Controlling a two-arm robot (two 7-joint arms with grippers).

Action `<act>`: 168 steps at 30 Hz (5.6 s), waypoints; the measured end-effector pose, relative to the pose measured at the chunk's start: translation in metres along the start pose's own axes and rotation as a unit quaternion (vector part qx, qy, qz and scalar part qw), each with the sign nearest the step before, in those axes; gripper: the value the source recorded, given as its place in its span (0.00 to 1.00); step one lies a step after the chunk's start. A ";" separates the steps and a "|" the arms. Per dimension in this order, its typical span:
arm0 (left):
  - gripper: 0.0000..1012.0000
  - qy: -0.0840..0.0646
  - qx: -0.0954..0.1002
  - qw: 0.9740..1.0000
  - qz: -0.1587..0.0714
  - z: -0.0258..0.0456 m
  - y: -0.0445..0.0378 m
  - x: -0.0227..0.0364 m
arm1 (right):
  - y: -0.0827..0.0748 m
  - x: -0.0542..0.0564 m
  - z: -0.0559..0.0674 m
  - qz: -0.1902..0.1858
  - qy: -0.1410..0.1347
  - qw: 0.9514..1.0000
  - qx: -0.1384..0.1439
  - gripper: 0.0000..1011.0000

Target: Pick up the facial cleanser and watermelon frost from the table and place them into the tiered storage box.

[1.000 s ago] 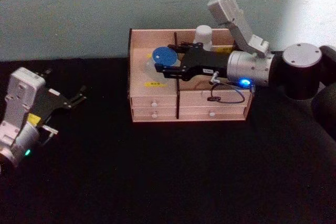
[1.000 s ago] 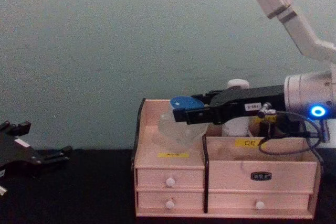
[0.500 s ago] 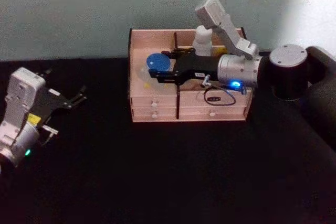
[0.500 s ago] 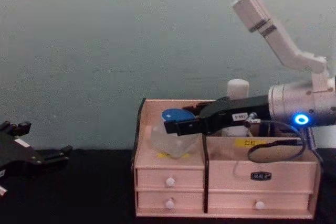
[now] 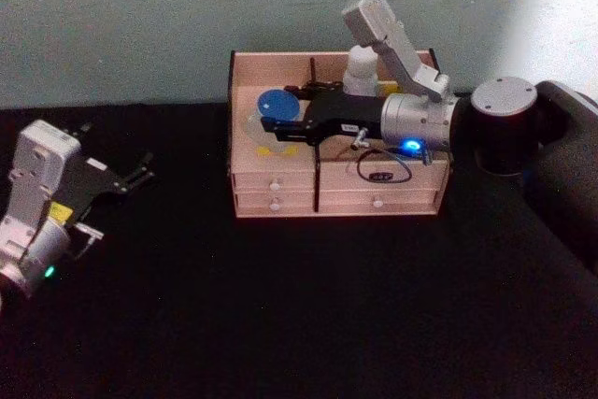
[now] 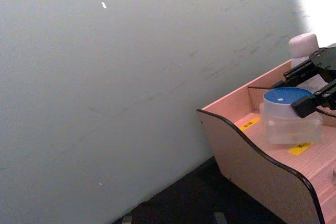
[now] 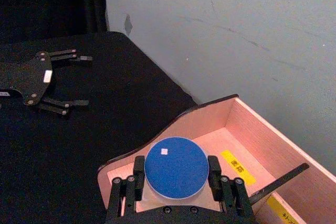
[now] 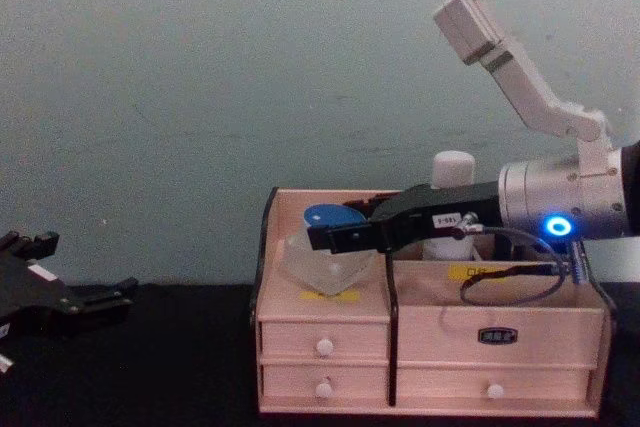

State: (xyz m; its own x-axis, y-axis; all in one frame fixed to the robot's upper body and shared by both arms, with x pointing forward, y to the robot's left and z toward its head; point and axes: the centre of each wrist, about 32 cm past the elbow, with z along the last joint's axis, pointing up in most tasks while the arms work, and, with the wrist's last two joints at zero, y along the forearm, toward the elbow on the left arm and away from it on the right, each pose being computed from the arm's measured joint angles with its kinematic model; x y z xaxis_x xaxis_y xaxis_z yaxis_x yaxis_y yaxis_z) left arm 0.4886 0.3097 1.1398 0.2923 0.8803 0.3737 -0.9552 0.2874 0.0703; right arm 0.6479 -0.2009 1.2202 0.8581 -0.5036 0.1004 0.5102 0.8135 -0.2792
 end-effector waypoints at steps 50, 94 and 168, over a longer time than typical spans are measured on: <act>0.99 0.000 0.000 1.000 0.000 0.0000 0.0000 0.0000 | -0.039 -0.020 0.009 -0.021 -0.042 0.998 0.044 0.99; 0.99 0.000 0.000 1.000 0.000 0.0000 0.0000 0.0000 | -0.194 -0.075 -0.074 -0.364 0.074 0.922 -0.109 0.99; 0.99 0.000 0.000 1.000 0.000 0.0000 0.0000 0.0000 | -0.188 -0.076 -0.084 -0.364 0.082 0.920 -0.120 0.99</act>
State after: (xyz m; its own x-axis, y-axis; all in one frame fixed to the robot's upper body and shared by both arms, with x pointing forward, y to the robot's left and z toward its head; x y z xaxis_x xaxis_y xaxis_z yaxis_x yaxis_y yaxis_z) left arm 0.4886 0.3097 1.1398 0.2923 0.8803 0.3737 -0.9552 0.2873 0.0703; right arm 0.4821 -0.3404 1.1854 0.2638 -0.9427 0.2044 0.9014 0.1655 -0.4002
